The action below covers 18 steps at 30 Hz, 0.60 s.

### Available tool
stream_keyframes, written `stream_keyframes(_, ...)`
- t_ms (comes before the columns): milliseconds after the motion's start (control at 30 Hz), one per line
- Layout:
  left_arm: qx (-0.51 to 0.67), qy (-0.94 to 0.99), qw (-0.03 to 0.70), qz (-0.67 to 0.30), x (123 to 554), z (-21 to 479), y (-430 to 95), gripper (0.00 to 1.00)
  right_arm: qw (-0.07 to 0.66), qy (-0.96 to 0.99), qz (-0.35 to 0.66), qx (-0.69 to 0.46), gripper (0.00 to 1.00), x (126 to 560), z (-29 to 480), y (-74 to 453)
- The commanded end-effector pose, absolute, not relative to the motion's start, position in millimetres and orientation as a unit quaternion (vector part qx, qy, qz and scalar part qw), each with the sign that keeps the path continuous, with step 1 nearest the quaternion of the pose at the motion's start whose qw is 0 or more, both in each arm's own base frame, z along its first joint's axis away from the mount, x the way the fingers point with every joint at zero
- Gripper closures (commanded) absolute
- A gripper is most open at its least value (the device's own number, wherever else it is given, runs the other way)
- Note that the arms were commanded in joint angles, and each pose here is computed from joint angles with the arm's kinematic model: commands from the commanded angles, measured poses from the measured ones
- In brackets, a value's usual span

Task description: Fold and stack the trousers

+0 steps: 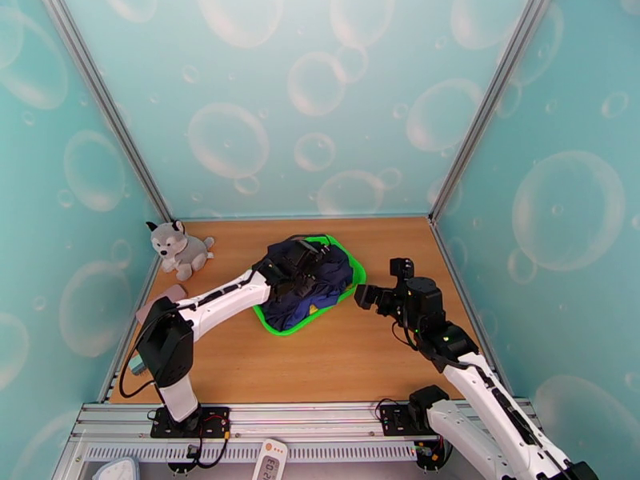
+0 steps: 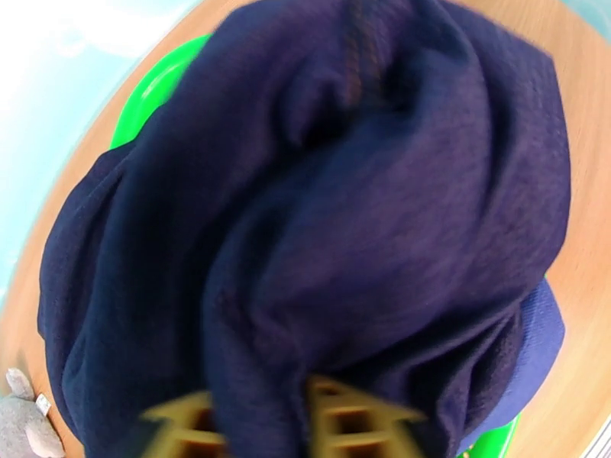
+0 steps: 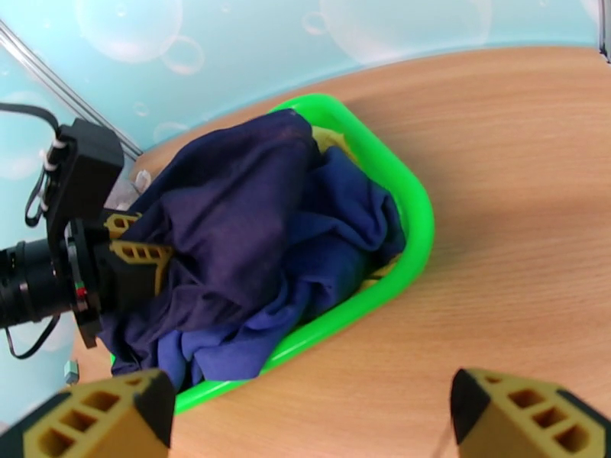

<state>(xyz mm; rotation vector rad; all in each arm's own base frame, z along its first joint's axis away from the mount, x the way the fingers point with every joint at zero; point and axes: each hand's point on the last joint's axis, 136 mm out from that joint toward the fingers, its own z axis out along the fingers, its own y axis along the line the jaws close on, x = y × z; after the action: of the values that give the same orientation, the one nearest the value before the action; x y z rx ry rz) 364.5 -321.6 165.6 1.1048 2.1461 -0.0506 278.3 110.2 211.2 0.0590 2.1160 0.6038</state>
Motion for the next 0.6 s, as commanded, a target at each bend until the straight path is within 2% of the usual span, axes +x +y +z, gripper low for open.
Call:
stream_keyframes(0, 0.396, 0.822, 0.404, -0.067, 364, 221, -309, 1.0, 0.454, 0.853, 0.256, 0.007, 0.01, 278, 214, 116)
stream_keyframes(200, 0.267, 0.781, 0.549, -0.133, 376, 360, -259, 1.0, 0.469, 0.83, 0.295, -0.065, 0.01, 274, 234, 145)
stream_keyframes(333, 0.145, 0.751, 0.633, -0.119, 380, 459, -199, 1.0, 0.469, 0.826, 0.294, -0.112, 0.01, 274, 240, 171)
stream_keyframes(567, -0.012, 0.61, 0.782, -0.13, 328, 643, -117, 1.0, 0.453, 0.839, 0.226, -0.198, 0.01, 276, 225, 226)
